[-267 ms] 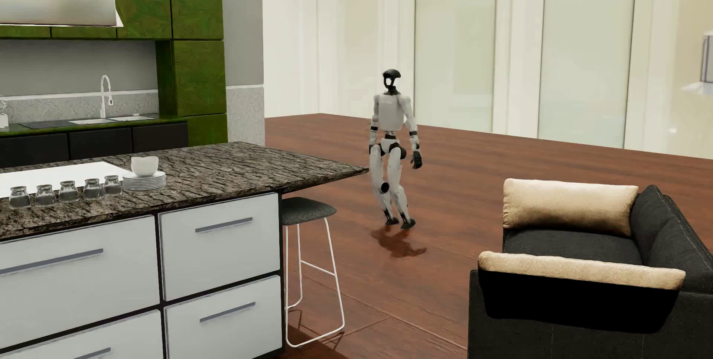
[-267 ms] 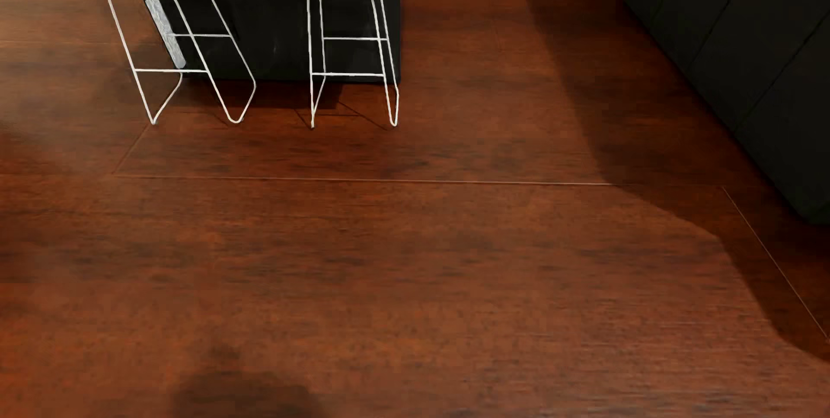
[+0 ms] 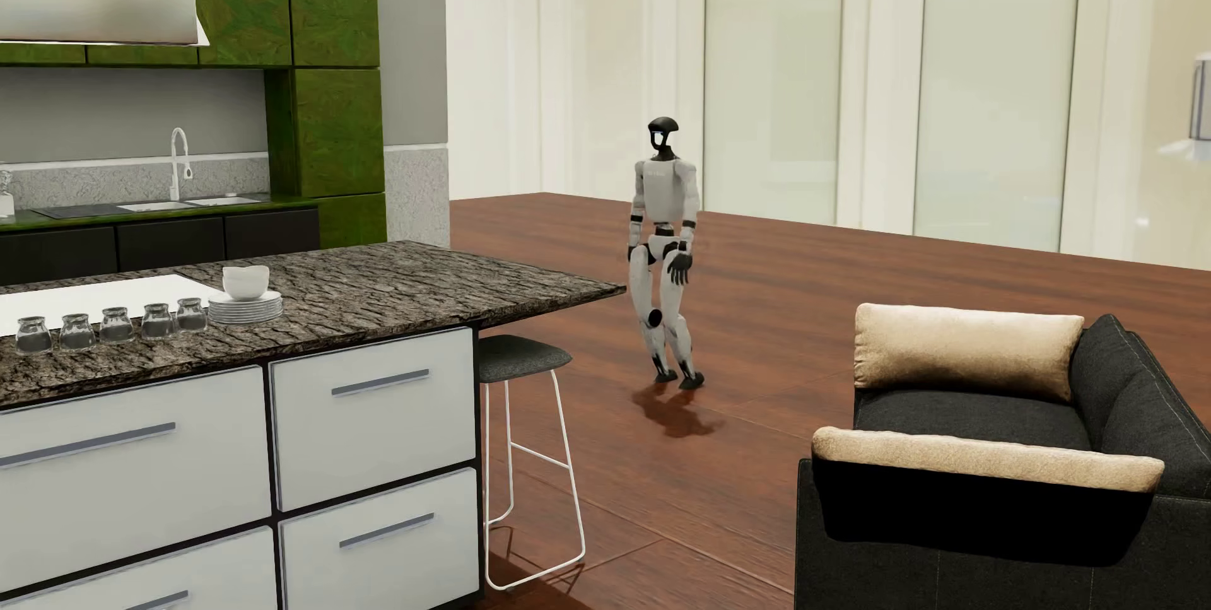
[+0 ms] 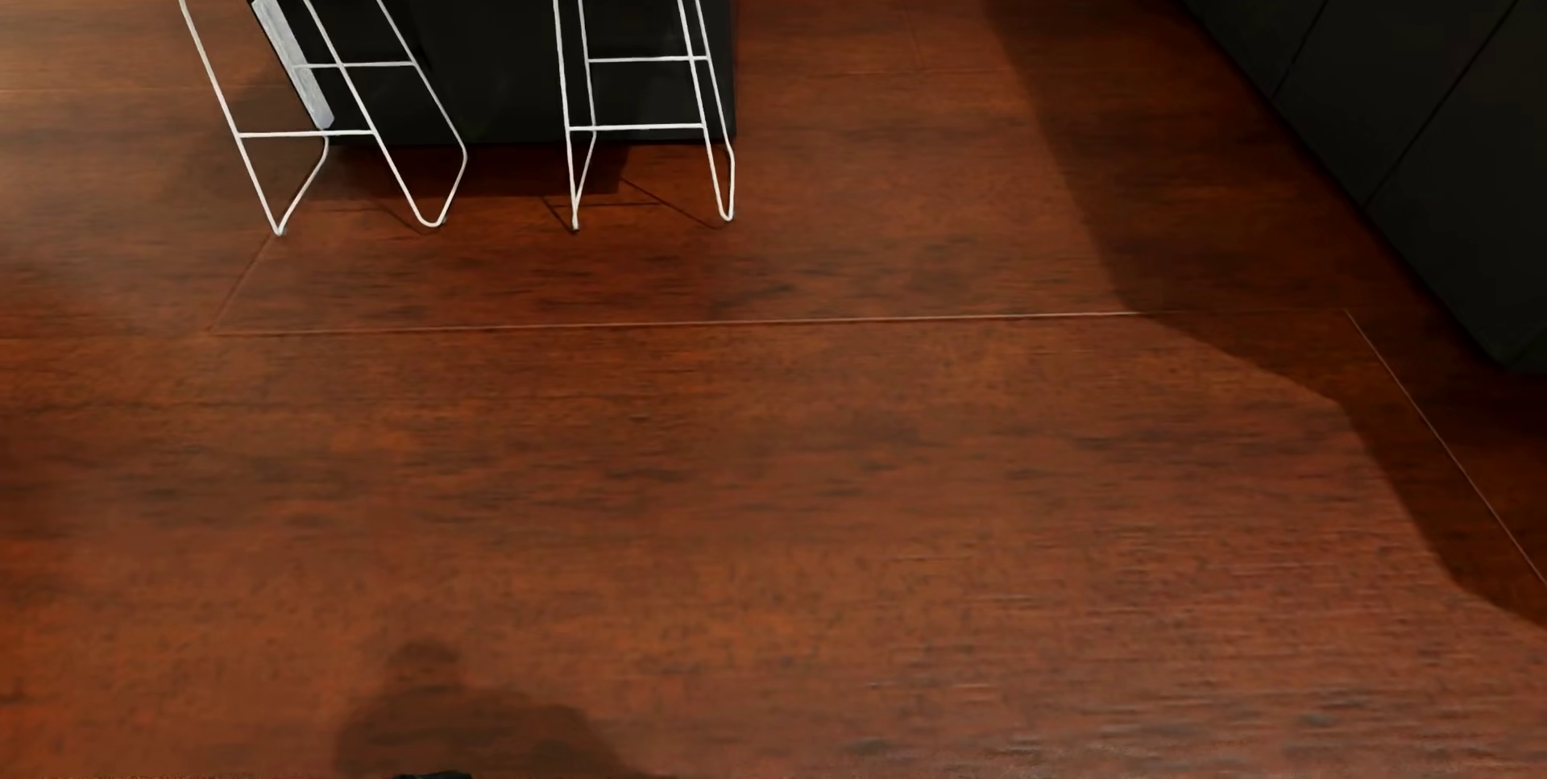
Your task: Stretch out
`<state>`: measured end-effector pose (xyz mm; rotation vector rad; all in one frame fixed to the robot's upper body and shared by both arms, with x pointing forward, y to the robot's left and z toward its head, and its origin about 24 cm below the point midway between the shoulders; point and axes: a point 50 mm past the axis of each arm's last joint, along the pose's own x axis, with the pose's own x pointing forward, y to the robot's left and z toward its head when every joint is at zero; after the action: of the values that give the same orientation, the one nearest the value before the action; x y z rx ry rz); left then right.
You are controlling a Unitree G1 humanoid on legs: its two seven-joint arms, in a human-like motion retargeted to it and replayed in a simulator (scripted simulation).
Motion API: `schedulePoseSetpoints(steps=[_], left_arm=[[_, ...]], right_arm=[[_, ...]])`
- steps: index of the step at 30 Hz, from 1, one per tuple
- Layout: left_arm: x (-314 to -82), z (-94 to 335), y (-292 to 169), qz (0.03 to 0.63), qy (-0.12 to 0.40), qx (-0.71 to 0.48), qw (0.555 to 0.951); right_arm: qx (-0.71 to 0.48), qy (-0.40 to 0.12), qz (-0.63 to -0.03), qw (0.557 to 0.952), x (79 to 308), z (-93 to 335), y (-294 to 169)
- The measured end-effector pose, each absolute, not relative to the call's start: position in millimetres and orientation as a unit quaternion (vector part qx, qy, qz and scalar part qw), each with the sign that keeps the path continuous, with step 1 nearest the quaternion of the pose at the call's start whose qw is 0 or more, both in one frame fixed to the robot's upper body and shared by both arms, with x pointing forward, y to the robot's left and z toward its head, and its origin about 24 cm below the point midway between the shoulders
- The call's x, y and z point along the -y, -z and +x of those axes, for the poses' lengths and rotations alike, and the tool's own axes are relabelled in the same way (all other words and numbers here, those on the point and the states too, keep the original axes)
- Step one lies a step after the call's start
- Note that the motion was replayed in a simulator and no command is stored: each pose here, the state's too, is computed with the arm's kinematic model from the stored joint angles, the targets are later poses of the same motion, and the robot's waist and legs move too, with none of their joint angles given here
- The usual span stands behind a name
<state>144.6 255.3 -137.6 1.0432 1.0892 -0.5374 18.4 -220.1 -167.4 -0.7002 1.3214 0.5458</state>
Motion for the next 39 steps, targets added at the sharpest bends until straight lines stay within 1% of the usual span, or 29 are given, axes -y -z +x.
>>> schedulePoseSetpoints(steps=[1, 3, 5, 6, 8, 9, 10, 12, 15, 16, 17, 21, 25, 31, 39], left_arm=[[-272.3, 198.1, 108.3, 0.502, 0.194, -0.446, 0.715], [-302.8, 266.3, 47.6, 0.556, 0.116, -0.385, 0.727], [-332.8, 317.6, -30.1, 0.595, 0.025, -0.324, 0.735], [-341.7, 337.4, -71.4, 0.606, -0.018, -0.290, 0.741], [-360.0, 358.0, -151.3, 0.615, -0.104, -0.231, 0.747], [-372.2, 358.6, -188.4, 0.611, -0.153, -0.212, 0.747], [-378.3, 358.3, -220.4, 0.604, -0.190, -0.190, 0.750], [-386.0, 352.6, -276.1, 0.587, -0.251, -0.146, 0.756], [-398.7, 332.8, -331.4, 0.551, -0.324, -0.108, 0.762], [-407.8, 326.5, -324.1, 0.546, -0.334, -0.129, 0.757], [-411.0, 325.7, -316.1, 0.552, -0.329, -0.139, 0.753], [-410.9, 329.3, -300.3, 0.567, -0.309, -0.152, 0.748], [-410.3, 330.3, -297.2, 0.569, -0.305, -0.154, 0.748], [-410.9, 329.6, -298.8, 0.569, -0.307, -0.153, 0.748], [-412.1, 328.4, -299.4, 0.568, -0.309, -0.153, 0.747]], right_arm=[[-0.590, -0.267, -0.333, 0.685, 221.8, 16.8, 167.2], [-0.581, -0.263, -0.350, 0.686, 230.9, 28.0, 164.6], [-0.573, -0.253, -0.363, 0.690, 241.0, 39.6, 160.9], [-0.571, -0.246, -0.367, 0.692, 246.2, 43.5, 159.0], [-0.568, -0.238, -0.382, 0.690, 257.3, 50.8, 155.1], [-0.564, -0.239, -0.389, 0.688, 260.4, 54.0, 153.5], [-0.567, -0.232, -0.394, 0.686, 267.5, 54.4, 151.4], [-0.571, -0.224, -0.403, 0.680, 277.4, 54.0, 148.3], [-0.576, -0.220, -0.413, 0.671, 287.0, 52.1, 145.2], [-0.578, -0.219, -0.414, 0.668, 289.2, 50.8, 144.5], [-0.580, -0.217, -0.414, 0.668, 290.1, 49.2, 144.4], [-0.587, -0.214, -0.409, 0.665, 292.3, 41.5, 144.1], [-0.591, -0.214, -0.407, 0.663, 292.7, 37.0, 144.4], [-0.586, -0.207, -0.408, 0.669, 294.3, 44.0, 143.1], [-0.585, -0.212, -0.408, 0.668, 292.6, 43.6, 143.5]])
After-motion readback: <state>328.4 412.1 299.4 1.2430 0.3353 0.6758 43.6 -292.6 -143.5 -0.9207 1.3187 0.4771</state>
